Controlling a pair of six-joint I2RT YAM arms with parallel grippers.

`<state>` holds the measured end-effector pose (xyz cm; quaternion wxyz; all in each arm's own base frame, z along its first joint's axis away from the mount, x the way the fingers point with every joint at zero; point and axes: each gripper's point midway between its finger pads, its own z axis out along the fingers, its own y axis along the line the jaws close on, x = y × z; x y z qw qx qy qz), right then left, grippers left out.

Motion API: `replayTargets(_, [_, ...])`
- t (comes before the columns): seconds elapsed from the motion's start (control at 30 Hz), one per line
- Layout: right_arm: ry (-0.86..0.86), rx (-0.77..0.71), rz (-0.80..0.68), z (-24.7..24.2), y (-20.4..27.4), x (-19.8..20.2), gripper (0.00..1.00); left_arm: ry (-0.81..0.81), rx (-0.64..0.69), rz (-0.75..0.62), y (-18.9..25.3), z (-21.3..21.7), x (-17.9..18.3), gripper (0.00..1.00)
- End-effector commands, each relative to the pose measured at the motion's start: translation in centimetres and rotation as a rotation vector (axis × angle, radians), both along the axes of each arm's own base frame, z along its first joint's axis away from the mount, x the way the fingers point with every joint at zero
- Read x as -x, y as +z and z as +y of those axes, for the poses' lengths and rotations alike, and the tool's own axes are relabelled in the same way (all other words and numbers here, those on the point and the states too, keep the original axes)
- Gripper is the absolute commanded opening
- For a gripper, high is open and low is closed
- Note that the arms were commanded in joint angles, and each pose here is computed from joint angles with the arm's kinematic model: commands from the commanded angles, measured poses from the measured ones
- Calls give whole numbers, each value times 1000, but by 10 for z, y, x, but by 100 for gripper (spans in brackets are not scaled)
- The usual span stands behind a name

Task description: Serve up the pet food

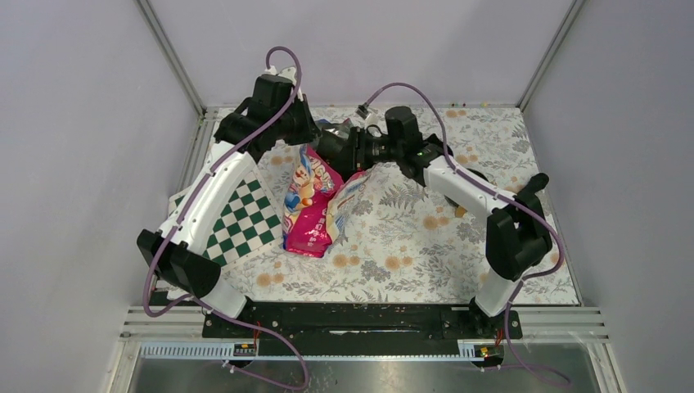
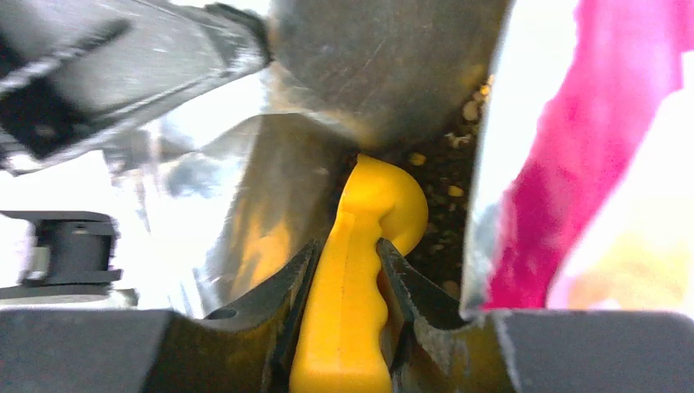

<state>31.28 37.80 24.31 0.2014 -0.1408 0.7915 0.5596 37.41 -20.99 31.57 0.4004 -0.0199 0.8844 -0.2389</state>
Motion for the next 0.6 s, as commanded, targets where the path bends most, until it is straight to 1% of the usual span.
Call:
replayTargets(0.0, [32, -250, 68, -10, 86, 15, 0, 5, 95, -209, 72, 4, -11, 0])
replayTargets(0.13, [-8, -258, 50, -19, 106, 17, 0, 13, 85, -214, 71, 10, -12, 0])
replayTargets(0.3, [-110, -211, 17, -35, 113, 11, 0, 16, 70, -220, 70, 15, -12, 0])
replayTargets(0.57, [-239, -214, -19, -62, 125, -1, 0, 26, 57, -234, 73, 23, -12, 0])
